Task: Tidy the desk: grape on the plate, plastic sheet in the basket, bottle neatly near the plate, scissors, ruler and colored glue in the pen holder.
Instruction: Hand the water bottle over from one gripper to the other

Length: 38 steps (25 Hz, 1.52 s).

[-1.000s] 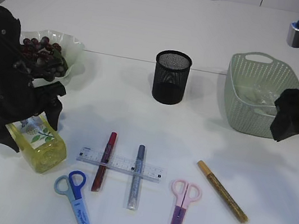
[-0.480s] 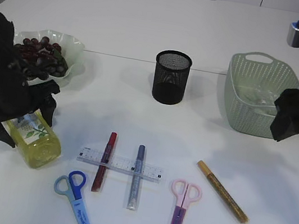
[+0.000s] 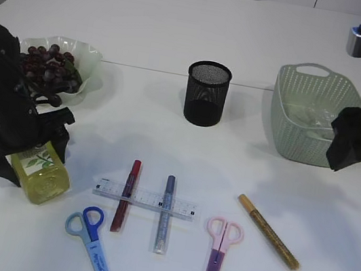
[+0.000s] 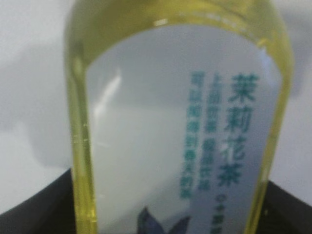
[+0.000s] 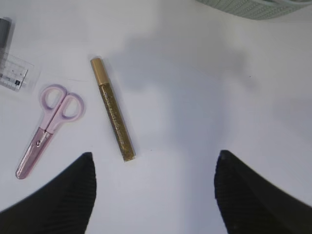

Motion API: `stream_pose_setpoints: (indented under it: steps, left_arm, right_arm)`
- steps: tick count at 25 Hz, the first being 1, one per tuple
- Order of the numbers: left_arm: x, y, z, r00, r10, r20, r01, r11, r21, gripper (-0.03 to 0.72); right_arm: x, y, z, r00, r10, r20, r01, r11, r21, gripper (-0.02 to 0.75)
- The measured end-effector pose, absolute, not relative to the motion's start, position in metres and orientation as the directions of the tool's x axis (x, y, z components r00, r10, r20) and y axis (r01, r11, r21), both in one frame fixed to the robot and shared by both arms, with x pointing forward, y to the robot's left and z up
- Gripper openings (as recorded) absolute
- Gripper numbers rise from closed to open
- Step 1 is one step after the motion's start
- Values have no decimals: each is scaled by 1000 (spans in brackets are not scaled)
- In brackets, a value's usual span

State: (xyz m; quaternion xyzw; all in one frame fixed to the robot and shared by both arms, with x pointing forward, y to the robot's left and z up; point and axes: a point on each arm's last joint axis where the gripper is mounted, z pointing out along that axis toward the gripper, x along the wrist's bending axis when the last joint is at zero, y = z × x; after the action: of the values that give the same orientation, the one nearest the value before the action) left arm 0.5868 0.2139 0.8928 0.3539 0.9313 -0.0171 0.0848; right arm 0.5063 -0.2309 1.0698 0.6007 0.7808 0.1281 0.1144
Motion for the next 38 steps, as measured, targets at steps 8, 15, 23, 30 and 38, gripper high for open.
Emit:
stream_pose_setpoints:
  steps: [8, 15, 23, 30, 38]
  left_arm:
    - [587, 214, 894, -736, 657, -164, 663, 748, 22, 459]
    - [586, 216, 894, -716, 685, -138, 687, 726, 42, 449]
    - [575, 223, 899, -653, 757, -11, 757, 653, 25, 449]
    - [568, 227, 922, -528, 849, 11, 848, 527, 47, 449]
    - [556, 232, 953, -379, 925, 28, 924, 377, 63, 448]
  right_arm:
    - [506, -231, 1070, -252, 967, -25, 909, 246, 337, 584]
    - [506, -231, 1070, -252, 967, -25, 909, 246, 337, 584]
    - [506, -231, 1070, -252, 967, -25, 909, 246, 337, 583]
    - [506, -231, 1070, -252, 967, -25, 908, 245, 339, 583]
    - [506, -231, 1070, -252, 967, -25, 908, 245, 340, 583]
